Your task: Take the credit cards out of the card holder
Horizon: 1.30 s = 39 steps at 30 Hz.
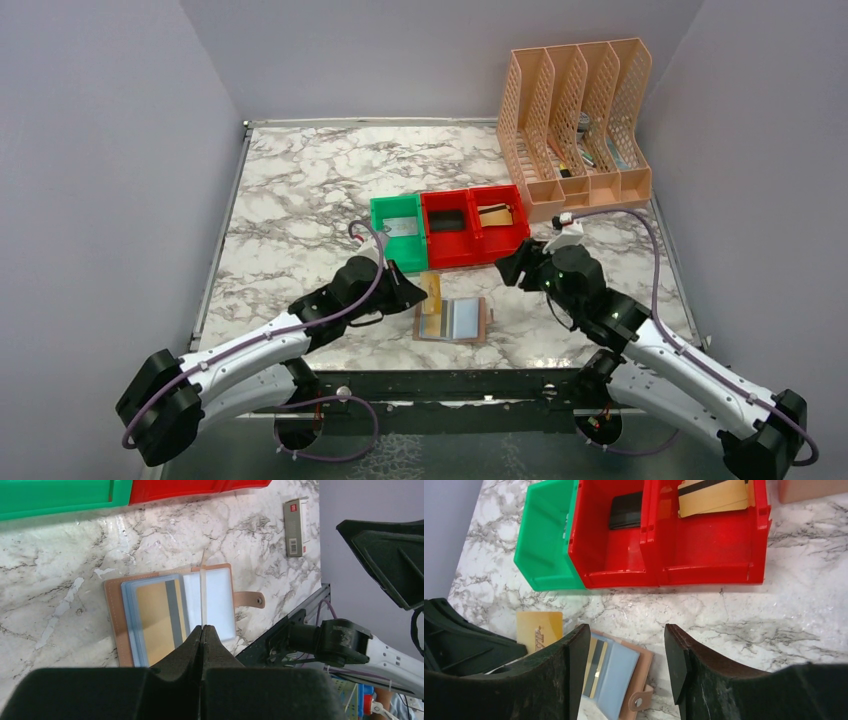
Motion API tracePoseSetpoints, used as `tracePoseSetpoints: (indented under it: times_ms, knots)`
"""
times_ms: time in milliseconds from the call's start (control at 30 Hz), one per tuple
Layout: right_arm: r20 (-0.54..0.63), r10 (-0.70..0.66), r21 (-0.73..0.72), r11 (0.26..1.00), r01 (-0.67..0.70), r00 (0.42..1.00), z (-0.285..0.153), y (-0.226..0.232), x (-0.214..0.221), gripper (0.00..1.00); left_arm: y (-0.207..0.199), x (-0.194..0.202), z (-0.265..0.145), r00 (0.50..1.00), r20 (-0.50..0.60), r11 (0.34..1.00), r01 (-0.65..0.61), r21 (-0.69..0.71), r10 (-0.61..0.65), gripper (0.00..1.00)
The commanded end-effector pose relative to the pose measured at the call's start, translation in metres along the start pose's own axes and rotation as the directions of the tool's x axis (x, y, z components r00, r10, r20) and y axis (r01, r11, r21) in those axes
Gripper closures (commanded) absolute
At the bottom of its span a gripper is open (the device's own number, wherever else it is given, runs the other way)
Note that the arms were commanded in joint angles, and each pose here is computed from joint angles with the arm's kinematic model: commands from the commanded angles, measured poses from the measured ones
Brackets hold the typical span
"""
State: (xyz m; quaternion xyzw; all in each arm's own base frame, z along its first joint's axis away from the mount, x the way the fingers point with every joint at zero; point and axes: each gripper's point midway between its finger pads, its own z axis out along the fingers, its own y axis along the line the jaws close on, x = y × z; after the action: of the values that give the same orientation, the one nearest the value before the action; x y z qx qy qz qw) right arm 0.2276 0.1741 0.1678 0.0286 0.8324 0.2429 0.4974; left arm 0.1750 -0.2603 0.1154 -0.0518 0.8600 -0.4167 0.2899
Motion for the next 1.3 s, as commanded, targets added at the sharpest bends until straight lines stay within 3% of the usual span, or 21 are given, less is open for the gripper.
tracePoseSetpoints:
  times_ms: [0, 100, 233, 300, 333, 533, 633, 933, 1267]
  knots:
    - [-0.077, -0.042, -0.081, 0.996, 0.035, 0.996, 0.006, 0.006, -0.004, 0.43, -0.013, -0.003, -0.004, 1.000, 0.010, 0.996, -0.016, 0.083, 0.015, 1.00]
    - [-0.184, 0.001, -0.218, 0.975, -0.042, 0.983, 0.014, 0.009, 0.005, 0.42, -0.014, -0.003, -0.004, 1.000, 0.013, 0.995, -0.004, 0.098, 0.003, 1.00]
    - [-0.289, 0.041, -0.481, 0.858, -0.182, 0.956, 0.002, 0.035, 0.015, 0.40, -0.019, -0.003, -0.004, 0.999, 0.024, 0.989, 0.028, 0.146, -0.032, 1.00]
    - [-0.334, 0.044, -0.537, 0.812, -0.228, 0.942, -0.003, 0.045, 0.021, 0.02, -0.022, -0.003, -0.003, 0.999, 0.023, 0.985, 0.038, 0.167, -0.042, 1.00]
    - [-0.344, 0.053, -0.540, 0.805, -0.244, 0.937, -0.002, 0.046, 0.024, 0.00, -0.023, -0.002, -0.002, 0.999, 0.021, 0.984, 0.040, 0.174, -0.045, 1.00]
    - [-0.423, 0.096, -0.576, 0.739, -0.349, 0.901, -0.007, 0.049, 0.046, 0.01, -0.034, 0.000, 0.000, 0.999, -0.002, 0.970, 0.045, 0.237, -0.046, 1.00]
    - [-0.433, 0.106, -0.609, 0.698, -0.378, 0.895, -0.012, 0.054, 0.048, 0.09, -0.043, 0.002, -0.001, 0.999, -0.017, 0.959, 0.040, 0.279, -0.037, 1.00]
    - [-0.443, 0.099, -0.649, 0.650, -0.396, 0.891, -0.017, 0.063, 0.044, 0.28, -0.071, 0.001, -0.007, 0.999, -0.038, 0.914, 0.032, 0.404, -0.018, 1.00]
    - [-0.452, 0.116, -0.637, 0.652, -0.411, 0.885, -0.016, 0.065, 0.048, 0.38, -0.084, 0.004, -0.009, 0.999, -0.052, 0.881, 0.038, 0.471, -0.016, 1.00]
